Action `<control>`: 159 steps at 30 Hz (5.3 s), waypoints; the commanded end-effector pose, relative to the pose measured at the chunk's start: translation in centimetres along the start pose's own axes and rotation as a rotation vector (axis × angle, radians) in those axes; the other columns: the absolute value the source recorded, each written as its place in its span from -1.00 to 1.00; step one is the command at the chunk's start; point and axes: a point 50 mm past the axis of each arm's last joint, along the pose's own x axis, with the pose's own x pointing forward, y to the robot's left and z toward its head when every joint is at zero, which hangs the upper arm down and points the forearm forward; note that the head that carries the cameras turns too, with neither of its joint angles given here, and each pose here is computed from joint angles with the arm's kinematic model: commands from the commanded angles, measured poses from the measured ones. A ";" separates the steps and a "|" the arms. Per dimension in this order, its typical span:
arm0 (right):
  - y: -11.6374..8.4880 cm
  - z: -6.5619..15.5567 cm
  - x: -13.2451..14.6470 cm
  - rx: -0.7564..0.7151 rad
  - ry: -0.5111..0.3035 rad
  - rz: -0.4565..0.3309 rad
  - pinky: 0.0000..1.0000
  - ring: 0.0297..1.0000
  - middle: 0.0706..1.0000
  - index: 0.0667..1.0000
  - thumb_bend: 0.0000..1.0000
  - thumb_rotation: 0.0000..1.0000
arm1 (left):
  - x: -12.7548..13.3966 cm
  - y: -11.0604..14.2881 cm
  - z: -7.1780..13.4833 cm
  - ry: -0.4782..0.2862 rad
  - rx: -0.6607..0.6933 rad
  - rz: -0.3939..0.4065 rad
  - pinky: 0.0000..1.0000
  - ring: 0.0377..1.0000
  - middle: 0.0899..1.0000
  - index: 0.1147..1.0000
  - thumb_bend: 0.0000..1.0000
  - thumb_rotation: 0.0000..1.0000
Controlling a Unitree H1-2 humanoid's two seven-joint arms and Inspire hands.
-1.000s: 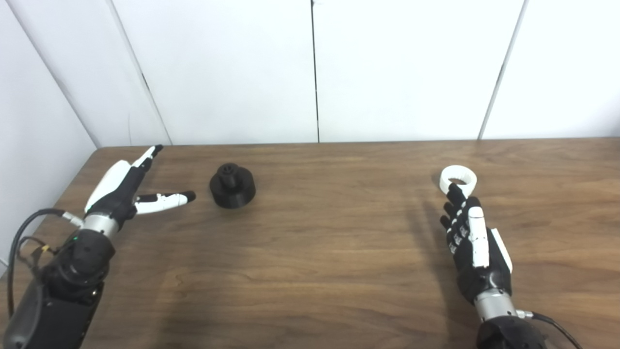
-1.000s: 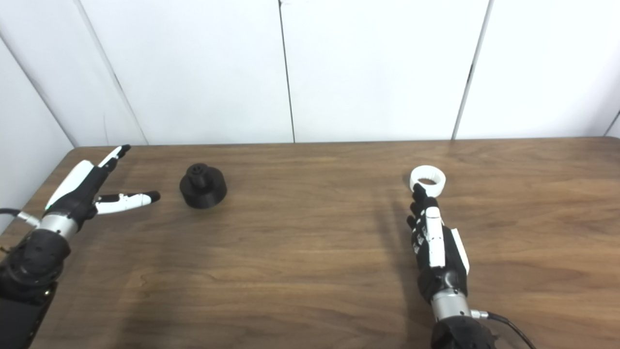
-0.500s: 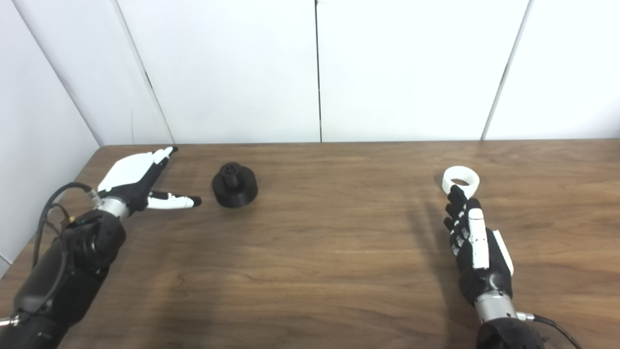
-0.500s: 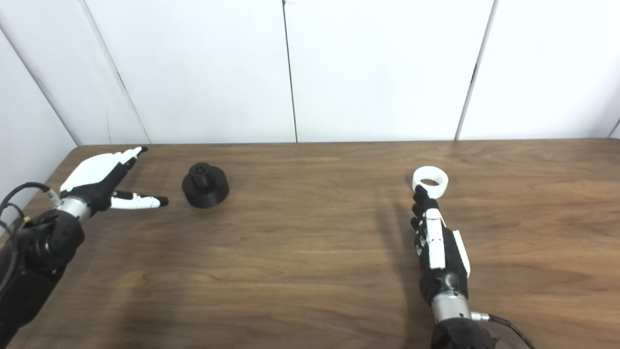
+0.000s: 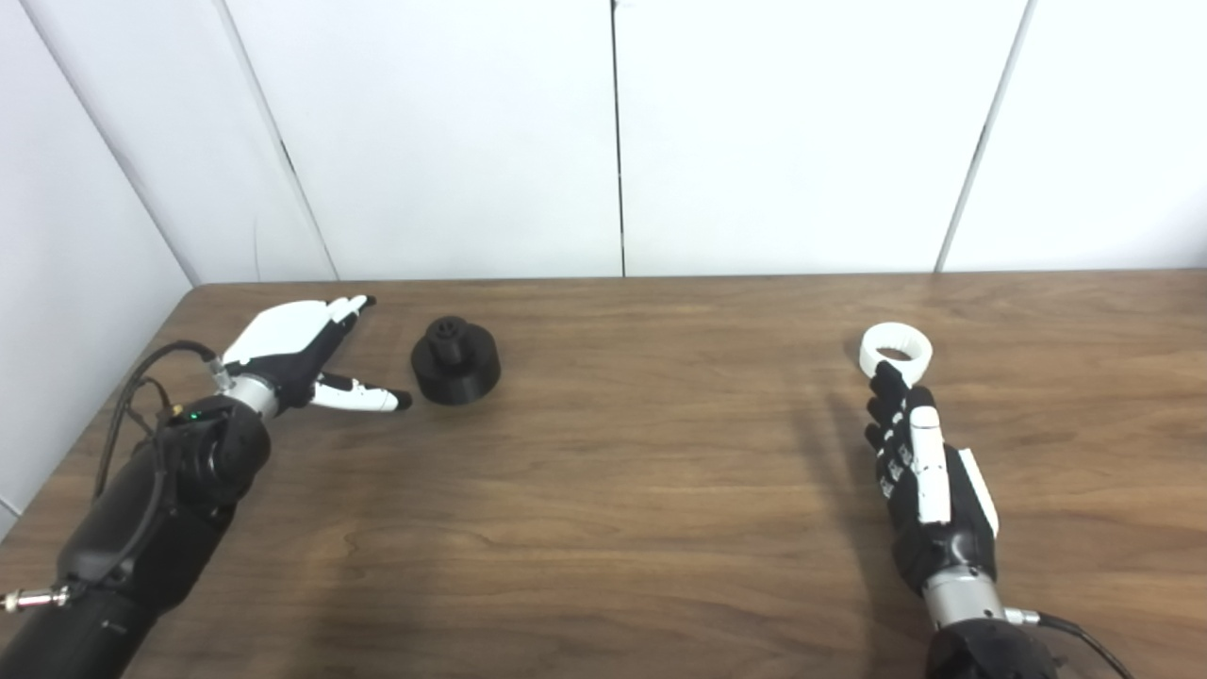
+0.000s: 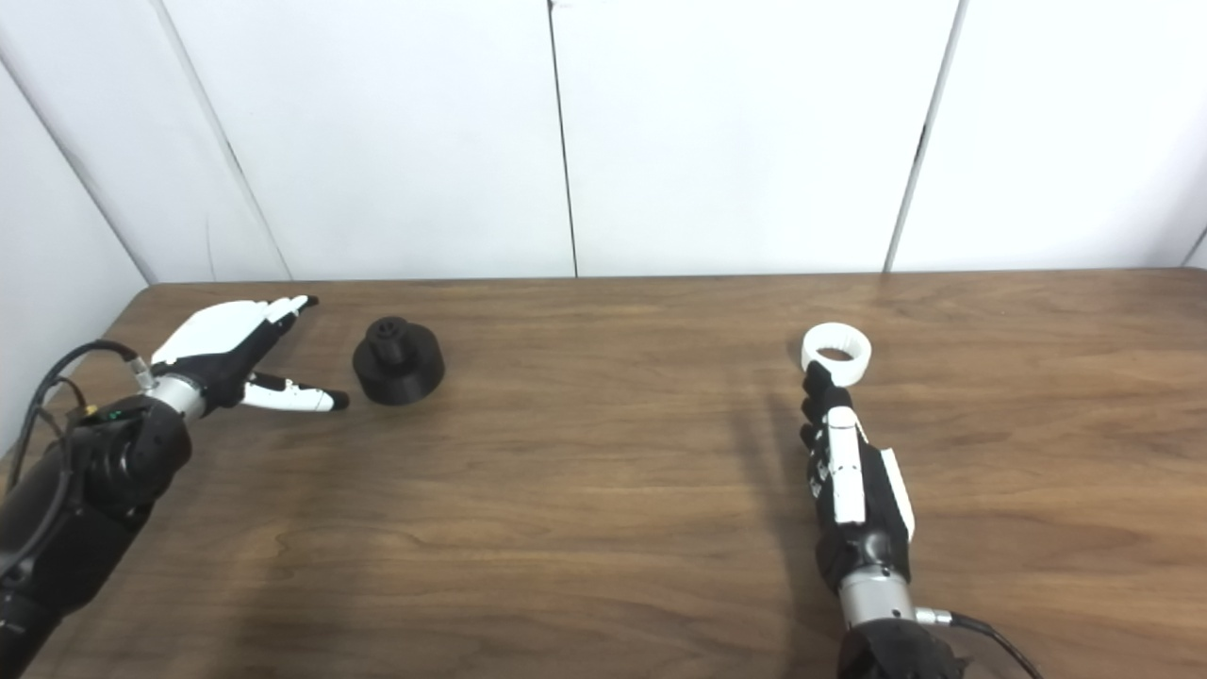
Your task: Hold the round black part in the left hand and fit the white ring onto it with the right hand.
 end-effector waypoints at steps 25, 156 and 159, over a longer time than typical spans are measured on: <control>0.3 1.7 0.3 -0.019 -0.098 0.021 1.00 0.97 0.93 0.87 -0.17 1.00 | 1.6 1.8 4.8 -0.105 -0.099 0.004 1.00 1.00 1.00 0.83 1.00 0.15; -0.9 2.6 0.1 -0.070 -0.081 0.044 1.00 1.00 0.94 0.86 0.00 1.00 | -0.2 -1.8 9.2 -0.268 -0.130 -0.021 1.00 1.00 0.88 0.39 0.94 -0.16; -0.9 2.6 0.1 -0.074 -0.081 0.041 1.00 1.00 0.93 0.86 0.00 1.00 | -0.7 -2.1 9.9 -0.282 -0.137 -0.033 1.00 1.00 0.90 0.40 0.91 -0.18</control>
